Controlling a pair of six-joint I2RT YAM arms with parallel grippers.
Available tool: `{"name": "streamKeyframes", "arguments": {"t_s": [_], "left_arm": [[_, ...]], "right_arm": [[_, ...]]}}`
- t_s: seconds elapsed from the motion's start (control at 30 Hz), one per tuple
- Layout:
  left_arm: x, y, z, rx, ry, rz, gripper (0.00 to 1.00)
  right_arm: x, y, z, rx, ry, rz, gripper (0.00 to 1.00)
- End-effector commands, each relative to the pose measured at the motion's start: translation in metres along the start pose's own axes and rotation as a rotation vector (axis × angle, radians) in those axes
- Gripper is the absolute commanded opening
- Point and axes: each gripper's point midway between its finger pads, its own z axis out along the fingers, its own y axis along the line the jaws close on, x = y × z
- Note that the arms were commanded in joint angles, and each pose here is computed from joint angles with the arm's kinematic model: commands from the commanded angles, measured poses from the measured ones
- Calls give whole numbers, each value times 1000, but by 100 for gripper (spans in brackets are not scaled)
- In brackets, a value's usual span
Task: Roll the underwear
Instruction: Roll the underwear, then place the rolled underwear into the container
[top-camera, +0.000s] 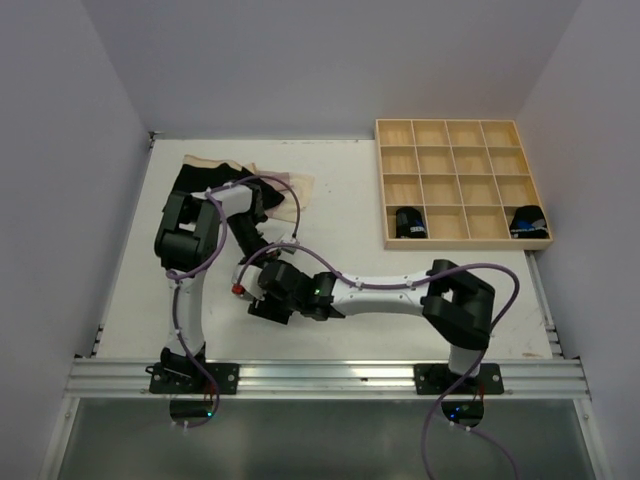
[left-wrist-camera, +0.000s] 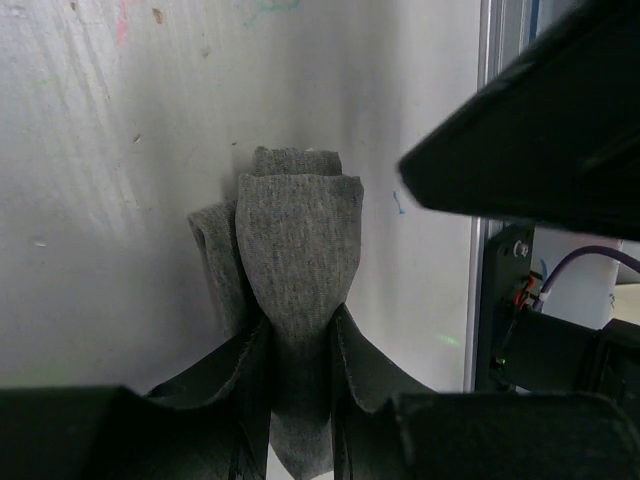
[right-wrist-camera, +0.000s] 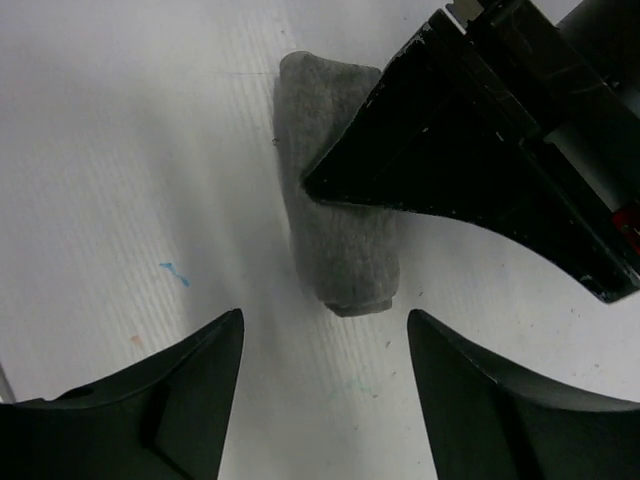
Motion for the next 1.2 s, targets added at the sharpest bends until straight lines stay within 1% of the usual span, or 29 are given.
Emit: {"name": "streamKeyframes", "arguments": {"t_s": [0.0,0.03,0.13,0.27,0.4,0.6,0.7,0.77,0.8,0.83,0.87,0.9,0.93,0.97,1.0,1.03,1.07,1.1,1.13,1.17], "left_arm": [[20,42,18,-67,71,84,3],[20,42,17,-68,70,86,3],[21,40,19,-60,71,86,3],[21,39,19,-57,68,87,3],[20,39,20,-55,65,88,4],[23,34,23,-41,66,88,6],[26,31,25,-31,70,90,7],[27,29,27,-27,69,91,9],[27,28,26,-27,68,91,12],[27,27,26,-26,66,92,13],[27,26,27,-24,65,94,14],[26,26,28,-22,58,100,18],[24,26,27,-28,51,106,20],[22,26,27,-28,39,104,23],[16,26,23,-43,17,113,30],[12,27,21,-51,0,118,34],[8,29,16,-70,-22,123,40],[-4,31,5,-104,-61,145,47],[-11,33,-3,-131,-87,156,50],[-16,36,-15,-168,-121,159,55]], "right_arm": [[-30,-23,12,91,-66,-45,71],[-24,-22,21,95,-48,-60,72],[-23,-21,33,102,-49,-67,76],[-19,-16,43,73,-46,-65,75],[-11,-3,54,16,-40,-70,71],[6,-4,67,-9,-9,-37,65],[11,-5,72,-34,-3,-24,56],[13,-2,73,-67,-3,-21,47],[15,0,74,-83,1,-21,43],[16,3,73,-100,8,-20,35],[19,6,73,-121,12,-19,31],[18,12,71,-146,7,-10,18],[18,14,69,-162,3,-4,7],[21,19,67,-184,6,7,0],[22,22,64,-197,8,22,0],[19,23,58,-204,-2,32,0],[25,26,54,-220,11,40,0],[25,27,49,-219,10,57,0],[26,26,44,-219,8,65,0],[26,24,32,-222,0,78,0]]}}
